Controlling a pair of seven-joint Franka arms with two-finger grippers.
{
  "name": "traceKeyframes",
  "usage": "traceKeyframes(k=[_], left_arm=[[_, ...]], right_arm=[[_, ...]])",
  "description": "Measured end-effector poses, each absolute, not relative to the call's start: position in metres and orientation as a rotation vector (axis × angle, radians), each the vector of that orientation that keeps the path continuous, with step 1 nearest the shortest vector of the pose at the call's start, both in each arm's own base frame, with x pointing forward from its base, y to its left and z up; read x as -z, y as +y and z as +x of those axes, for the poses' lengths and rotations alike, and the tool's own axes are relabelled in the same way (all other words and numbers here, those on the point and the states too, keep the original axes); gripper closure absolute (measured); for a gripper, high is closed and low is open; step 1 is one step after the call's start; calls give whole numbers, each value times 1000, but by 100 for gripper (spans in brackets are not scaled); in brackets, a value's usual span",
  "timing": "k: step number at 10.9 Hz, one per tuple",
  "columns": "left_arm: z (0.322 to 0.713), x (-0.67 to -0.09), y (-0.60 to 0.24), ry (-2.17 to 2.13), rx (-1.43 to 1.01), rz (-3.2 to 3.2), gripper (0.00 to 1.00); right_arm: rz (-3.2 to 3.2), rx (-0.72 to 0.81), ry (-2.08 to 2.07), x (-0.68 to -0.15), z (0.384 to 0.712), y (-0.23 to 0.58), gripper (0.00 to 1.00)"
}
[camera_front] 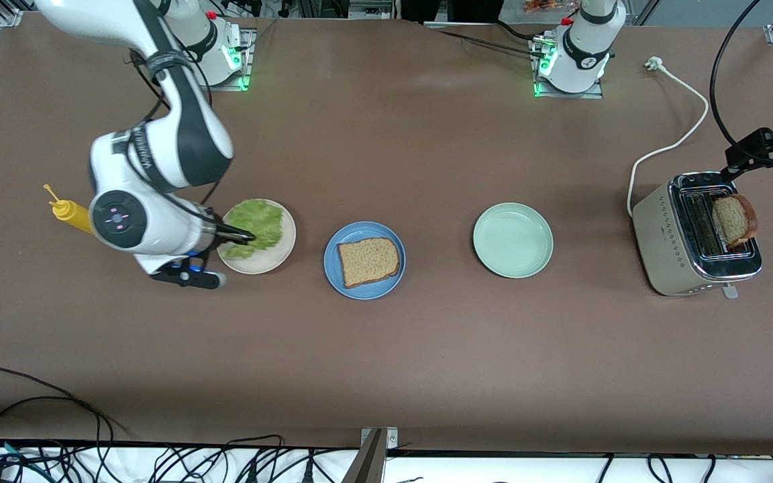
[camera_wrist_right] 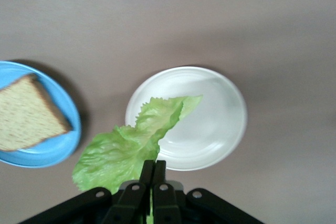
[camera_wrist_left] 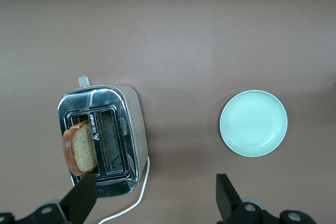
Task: Make sandwich in blue plate with both arms
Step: 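Lift the lettuce and carry it over the blue plate, then lower the lettuce onto the bread and open the right gripper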
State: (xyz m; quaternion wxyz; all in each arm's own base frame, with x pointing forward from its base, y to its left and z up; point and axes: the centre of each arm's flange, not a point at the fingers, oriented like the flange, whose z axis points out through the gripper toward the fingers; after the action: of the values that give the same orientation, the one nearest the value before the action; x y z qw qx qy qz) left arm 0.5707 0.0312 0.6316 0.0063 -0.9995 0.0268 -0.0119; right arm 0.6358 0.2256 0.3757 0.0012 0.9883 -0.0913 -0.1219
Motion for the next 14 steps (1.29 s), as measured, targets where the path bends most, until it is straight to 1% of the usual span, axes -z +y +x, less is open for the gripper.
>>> traceKeyframes(k=[2, 5, 8, 9, 11, 13, 14], left_arm=[[571, -632, 31, 85, 38, -3128, 0], [574, -627, 29, 91, 24, -3129, 0], [575, -625, 25, 102, 19, -3129, 0], [575, -625, 24, 106, 19, -3129, 0], [575, -625, 23, 107, 18, -3129, 0], [575, -624, 23, 107, 18, -3129, 0], [575, -624, 23, 108, 18, -3129, 0]], right_arm=[[3131, 319, -433, -366, 628, 278, 97], [3154, 158, -705, -350, 616, 350, 97], [3150, 75, -907, -314, 595, 414, 97], [3141, 76, -932, -299, 588, 427, 97], [3139, 60, -954, -274, 587, 434, 97], [3136, 51, -962, -266, 590, 432, 97], [3136, 49, -962, -267, 590, 432, 93]])
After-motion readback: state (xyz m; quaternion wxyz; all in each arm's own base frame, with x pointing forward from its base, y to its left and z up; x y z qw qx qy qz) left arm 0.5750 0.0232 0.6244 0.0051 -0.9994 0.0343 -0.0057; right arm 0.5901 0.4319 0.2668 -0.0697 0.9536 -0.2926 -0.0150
